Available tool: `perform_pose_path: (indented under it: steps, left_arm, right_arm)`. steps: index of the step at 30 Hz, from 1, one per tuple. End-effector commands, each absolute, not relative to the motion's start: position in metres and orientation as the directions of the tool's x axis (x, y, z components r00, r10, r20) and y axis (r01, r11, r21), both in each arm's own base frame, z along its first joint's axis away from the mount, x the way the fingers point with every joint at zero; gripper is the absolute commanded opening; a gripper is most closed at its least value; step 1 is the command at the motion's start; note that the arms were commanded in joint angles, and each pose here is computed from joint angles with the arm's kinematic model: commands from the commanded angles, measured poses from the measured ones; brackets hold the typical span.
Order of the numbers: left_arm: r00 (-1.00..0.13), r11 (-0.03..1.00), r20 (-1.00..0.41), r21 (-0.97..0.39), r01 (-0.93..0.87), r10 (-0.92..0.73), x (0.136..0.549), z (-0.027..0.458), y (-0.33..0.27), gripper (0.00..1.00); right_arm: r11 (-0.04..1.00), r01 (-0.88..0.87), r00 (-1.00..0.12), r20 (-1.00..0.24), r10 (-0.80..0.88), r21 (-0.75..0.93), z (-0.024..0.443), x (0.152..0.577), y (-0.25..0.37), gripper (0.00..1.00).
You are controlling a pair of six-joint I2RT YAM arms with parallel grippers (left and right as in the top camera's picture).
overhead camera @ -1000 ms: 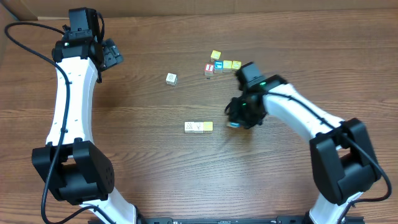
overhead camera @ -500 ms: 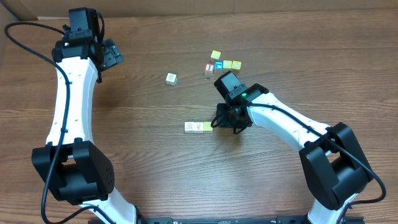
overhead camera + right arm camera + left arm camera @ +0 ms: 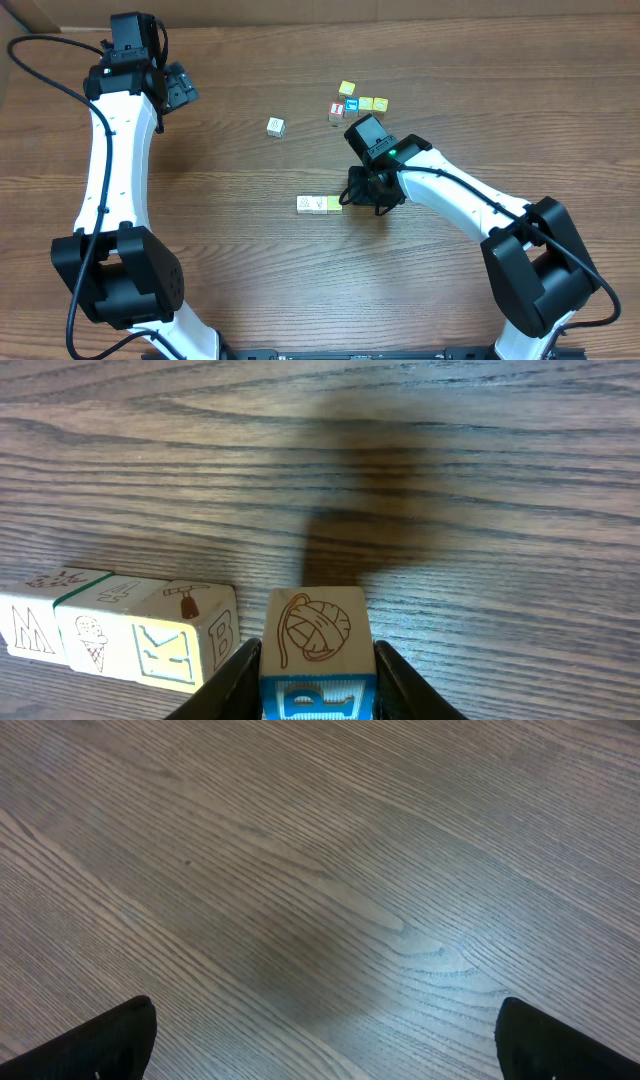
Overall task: Flip 5 blocks
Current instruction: 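Lower the 'P' block beside the 'K' block and release it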
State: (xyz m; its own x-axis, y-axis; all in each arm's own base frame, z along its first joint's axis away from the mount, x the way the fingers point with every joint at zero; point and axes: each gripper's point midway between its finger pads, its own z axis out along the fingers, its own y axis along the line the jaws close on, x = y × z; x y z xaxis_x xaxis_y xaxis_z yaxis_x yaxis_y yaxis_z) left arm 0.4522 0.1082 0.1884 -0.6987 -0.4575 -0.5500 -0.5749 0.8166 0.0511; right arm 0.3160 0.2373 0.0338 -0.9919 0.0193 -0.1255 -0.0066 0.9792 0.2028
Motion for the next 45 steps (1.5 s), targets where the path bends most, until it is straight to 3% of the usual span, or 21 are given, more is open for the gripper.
perform_pose_path:
  steps: [1, 5, 12, 23, 26, 31, 45]
  left_arm:
    - [-0.663, 0.8, -0.58, 0.033, -0.6, -0.473, 0.453, 0.202, 0.112, 1.0]
    - [-0.663, 0.8, -0.58, 0.033, -0.6, -0.473, 0.453, 0.202, 0.112, 1.0]
    - [-0.663, 0.8, -0.58, 0.033, -0.599, -0.473, 0.453, 0.202, 0.112, 1.0]
    - [-0.663, 0.8, -0.58, 0.033, -0.6, -0.473, 0.453, 0.202, 0.112, 1.0]
    - [-0.663, 0.8, -0.58, 0.033, -0.6, -0.473, 0.453, 0.202, 0.112, 1.0]
    - [-0.663, 0.8, -0.58, 0.033, -0.6, -0.473, 0.453, 0.202, 0.112, 1.0]
    - [-0.663, 0.8, -0.58, 0.033, -0.6, -0.473, 0.453, 0.202, 0.112, 1.0]
  right_arm:
    - [0.977, -0.023, -0.991, -0.132, 0.005, 0.214, 0.035, 0.316, 0.247, 0.34]
    - [0.976, -0.032, -0.992, -0.129, -0.004, 0.217, 0.035, 0.313, 0.25, 0.35]
    - [0.978, -0.03, -0.993, -0.117, -0.005, 0.208, 0.034, 0.31, 0.248, 0.51]
    - [0.968, 0.015, -0.982, -0.179, 0.061, 0.25, 0.087, 0.348, 0.241, 0.51]
    - [0.965, 0.035, -0.978, -0.192, 0.087, 0.259, 0.098, 0.358, 0.235, 0.44]
    - [0.969, 0.054, -0.977, -0.19, 0.101, 0.24, 0.091, 0.36, 0.227, 0.04]
    - [0.975, 0.06, -0.99, -0.116, 0.086, 0.212, 0.032, 0.338, 0.221, 0.04]
